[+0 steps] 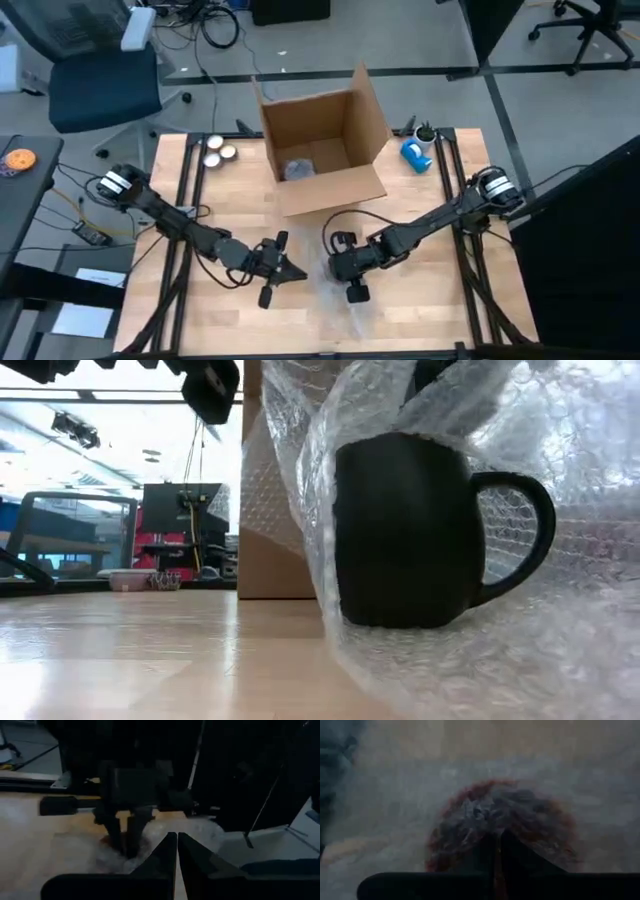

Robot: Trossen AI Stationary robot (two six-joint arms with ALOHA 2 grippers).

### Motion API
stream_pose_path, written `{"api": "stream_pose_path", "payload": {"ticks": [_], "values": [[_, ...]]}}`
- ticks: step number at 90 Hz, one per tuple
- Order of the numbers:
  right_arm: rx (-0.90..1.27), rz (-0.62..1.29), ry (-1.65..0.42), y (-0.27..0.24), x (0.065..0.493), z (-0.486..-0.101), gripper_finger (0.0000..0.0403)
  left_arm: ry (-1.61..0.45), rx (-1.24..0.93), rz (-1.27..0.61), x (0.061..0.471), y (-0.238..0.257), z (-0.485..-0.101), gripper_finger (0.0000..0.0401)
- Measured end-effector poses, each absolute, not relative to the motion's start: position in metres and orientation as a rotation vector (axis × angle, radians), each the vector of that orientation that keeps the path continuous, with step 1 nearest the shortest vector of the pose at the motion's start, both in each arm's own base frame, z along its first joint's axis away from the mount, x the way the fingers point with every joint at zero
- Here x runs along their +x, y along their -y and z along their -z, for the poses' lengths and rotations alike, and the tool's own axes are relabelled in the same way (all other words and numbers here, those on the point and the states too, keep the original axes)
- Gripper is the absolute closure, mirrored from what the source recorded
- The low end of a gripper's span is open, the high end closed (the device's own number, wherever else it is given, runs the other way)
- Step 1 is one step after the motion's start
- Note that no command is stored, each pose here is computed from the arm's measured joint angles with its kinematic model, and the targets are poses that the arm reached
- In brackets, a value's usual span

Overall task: Wrap mug
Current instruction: Wrap the black mug with the bubble wrap

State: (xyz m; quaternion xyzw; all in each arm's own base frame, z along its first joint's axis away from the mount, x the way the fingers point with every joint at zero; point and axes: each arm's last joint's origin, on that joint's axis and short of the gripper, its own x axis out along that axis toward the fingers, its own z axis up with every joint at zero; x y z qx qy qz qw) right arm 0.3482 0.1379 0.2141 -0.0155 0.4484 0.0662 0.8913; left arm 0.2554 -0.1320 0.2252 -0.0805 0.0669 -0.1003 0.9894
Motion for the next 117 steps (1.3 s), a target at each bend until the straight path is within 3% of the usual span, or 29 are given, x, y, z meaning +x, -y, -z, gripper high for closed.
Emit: {"api": "stream_pose_path", "payload": {"ticks": [39,71,99,117], "values": [[-0.038,-0.161,-0.937,-0.13,0.351,-0.214,0.0403,-0.23,-0.139,0.145,0.217,0.132,-0.247,0.0401],[-0.028,-0.15,-0.934,-0.122,0.354,-0.214,0.0403,-0.267,-0.009,0.127,0.245,0.158,-0.196,0.0401],[-0.023,-0.148,-0.934,-0.122,0.355,-0.214,0.0403,-0.176,-0.015,0.117,0.266,0.16,-0.184,0.0401],[-0.01,-0.112,-0.929,-0.121,0.355,-0.214,0.0403,-0.186,0.014,0.162,0.301,0.167,-0.178,0.0401]]}}
